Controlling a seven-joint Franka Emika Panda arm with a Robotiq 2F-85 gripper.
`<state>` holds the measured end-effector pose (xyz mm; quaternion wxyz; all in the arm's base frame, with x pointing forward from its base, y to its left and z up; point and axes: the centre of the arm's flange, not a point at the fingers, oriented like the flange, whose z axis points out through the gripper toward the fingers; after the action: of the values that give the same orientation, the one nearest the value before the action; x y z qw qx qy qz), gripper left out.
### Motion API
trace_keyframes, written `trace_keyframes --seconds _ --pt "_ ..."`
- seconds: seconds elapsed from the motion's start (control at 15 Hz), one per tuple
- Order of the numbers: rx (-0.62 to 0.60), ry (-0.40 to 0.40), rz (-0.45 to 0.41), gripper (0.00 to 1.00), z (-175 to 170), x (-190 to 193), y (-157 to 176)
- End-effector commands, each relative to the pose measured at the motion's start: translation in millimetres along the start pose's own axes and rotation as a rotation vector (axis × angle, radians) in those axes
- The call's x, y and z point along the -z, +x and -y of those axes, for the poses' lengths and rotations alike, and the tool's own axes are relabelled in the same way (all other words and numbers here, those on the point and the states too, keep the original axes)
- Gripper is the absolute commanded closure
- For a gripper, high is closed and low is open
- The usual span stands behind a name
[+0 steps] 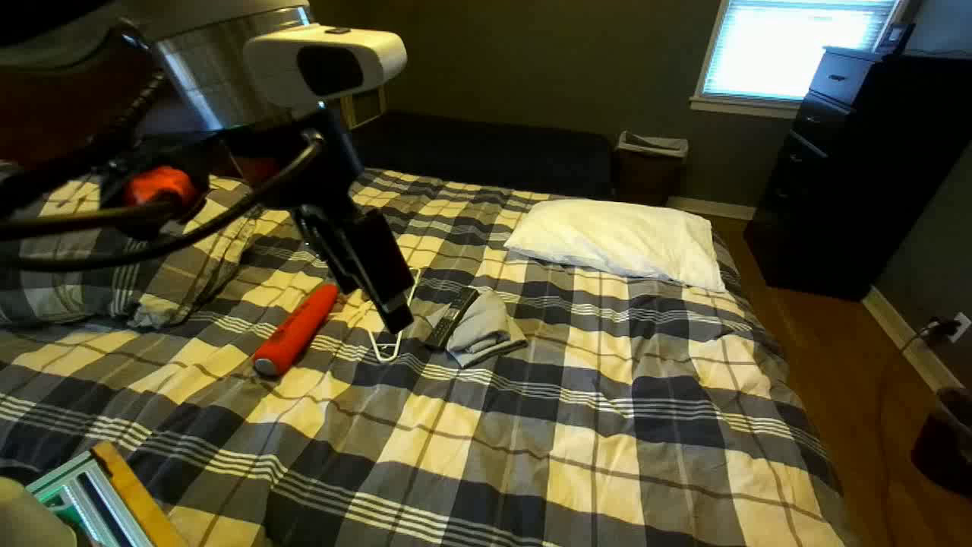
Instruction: Pick up the orange bat and put it on the left side of the bed
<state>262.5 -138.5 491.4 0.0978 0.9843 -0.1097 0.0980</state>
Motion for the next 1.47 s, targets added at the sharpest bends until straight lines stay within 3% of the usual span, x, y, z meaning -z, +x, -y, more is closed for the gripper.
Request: trace_keyframes --seconds 0.0,0.8,0.93,1.4 --pt "0.0 0.0 0.0 0.0 0.0 0.0 0.0" --pt "0.0 0.0 0.0 0.0 0.0 0.0 0.0" --pt "0.039 0.007 0.022 0.0 21.8 -19.2 5.6" --pt "0.394 0.03 0.224 0.0 154.5 -94.0 -3.5"
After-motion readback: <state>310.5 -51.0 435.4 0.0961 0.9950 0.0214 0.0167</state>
